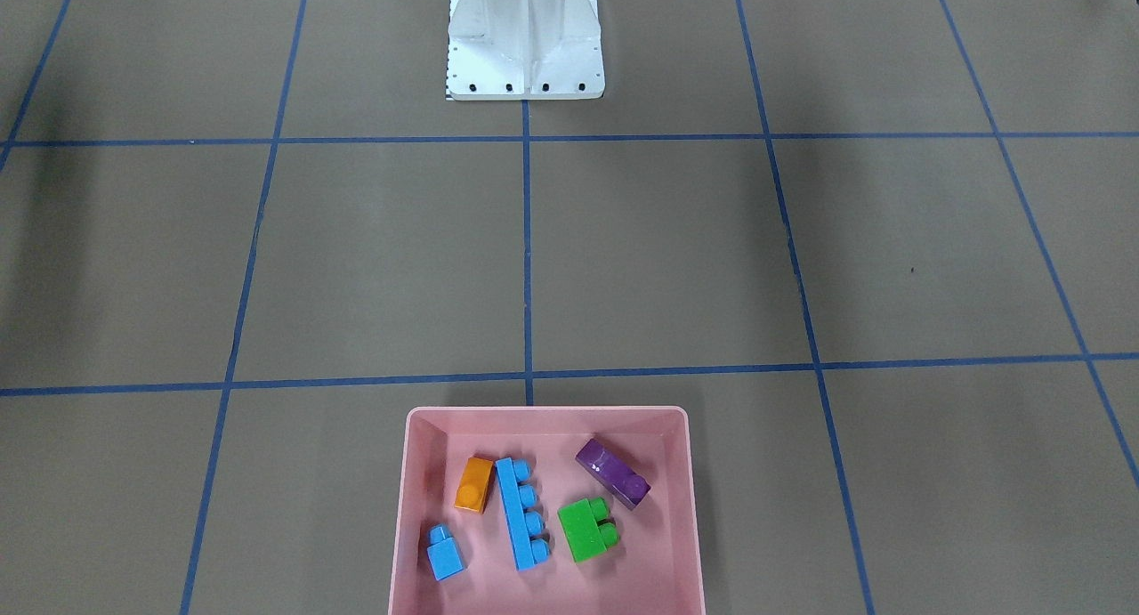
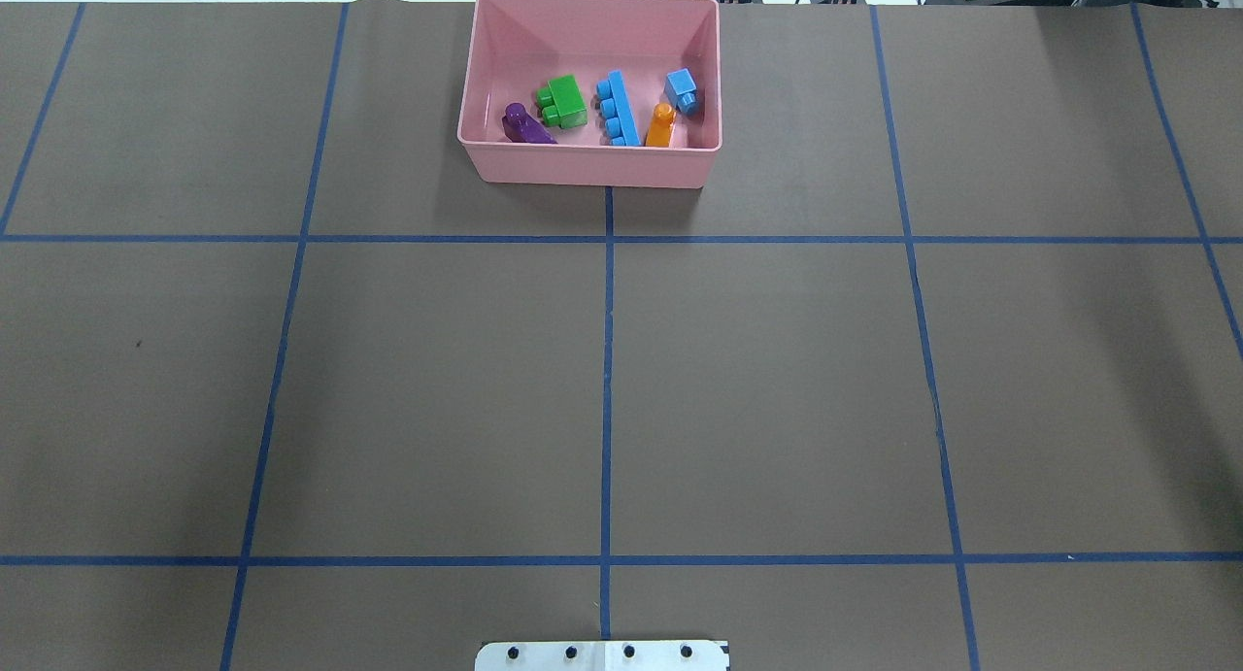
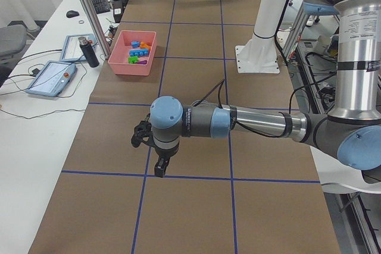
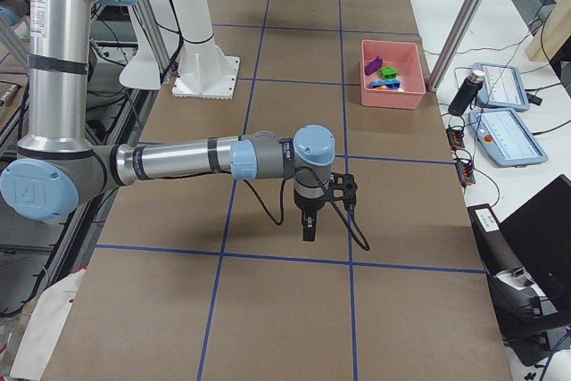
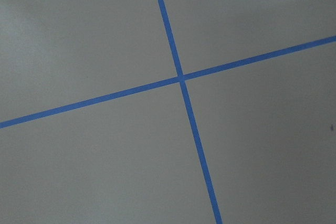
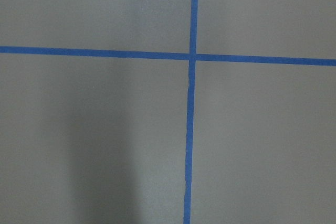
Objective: Put all blocks into box
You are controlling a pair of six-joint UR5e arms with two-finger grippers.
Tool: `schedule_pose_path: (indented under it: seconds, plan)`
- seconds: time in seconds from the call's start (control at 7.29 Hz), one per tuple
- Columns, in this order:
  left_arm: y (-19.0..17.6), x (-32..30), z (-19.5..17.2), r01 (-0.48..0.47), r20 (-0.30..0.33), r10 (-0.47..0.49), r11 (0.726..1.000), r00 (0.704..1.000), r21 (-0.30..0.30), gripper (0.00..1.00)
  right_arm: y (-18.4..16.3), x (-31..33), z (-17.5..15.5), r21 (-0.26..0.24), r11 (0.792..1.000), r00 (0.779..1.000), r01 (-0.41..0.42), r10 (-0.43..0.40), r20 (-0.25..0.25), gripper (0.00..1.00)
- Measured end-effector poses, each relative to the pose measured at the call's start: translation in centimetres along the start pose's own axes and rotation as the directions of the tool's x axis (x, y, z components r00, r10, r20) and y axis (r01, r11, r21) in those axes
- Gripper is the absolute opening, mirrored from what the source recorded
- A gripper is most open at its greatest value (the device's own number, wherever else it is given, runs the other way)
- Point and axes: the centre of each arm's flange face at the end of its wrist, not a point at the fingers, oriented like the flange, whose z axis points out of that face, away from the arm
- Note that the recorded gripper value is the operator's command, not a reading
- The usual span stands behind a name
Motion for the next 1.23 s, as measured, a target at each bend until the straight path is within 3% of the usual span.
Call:
schedule_pose_path:
  seconds: [0.27,1.23]
  plan:
    - [-0.01,0.01,-0.01,0.000,0.000,0.000,1.000,1.000,0.000,1.00,-0.69,-0.89,-0.04,0.002,0.999,0.999,-0.038,0.038,0.001,1.00]
    - [0.00,-0.04,0.03,0.000,0.001,0.000,1.000,1.000,-0.001,1.00,-0.64,-1.25,0.50,-0.009,0.999,0.999,-0.043,0.043,0.000,1.00]
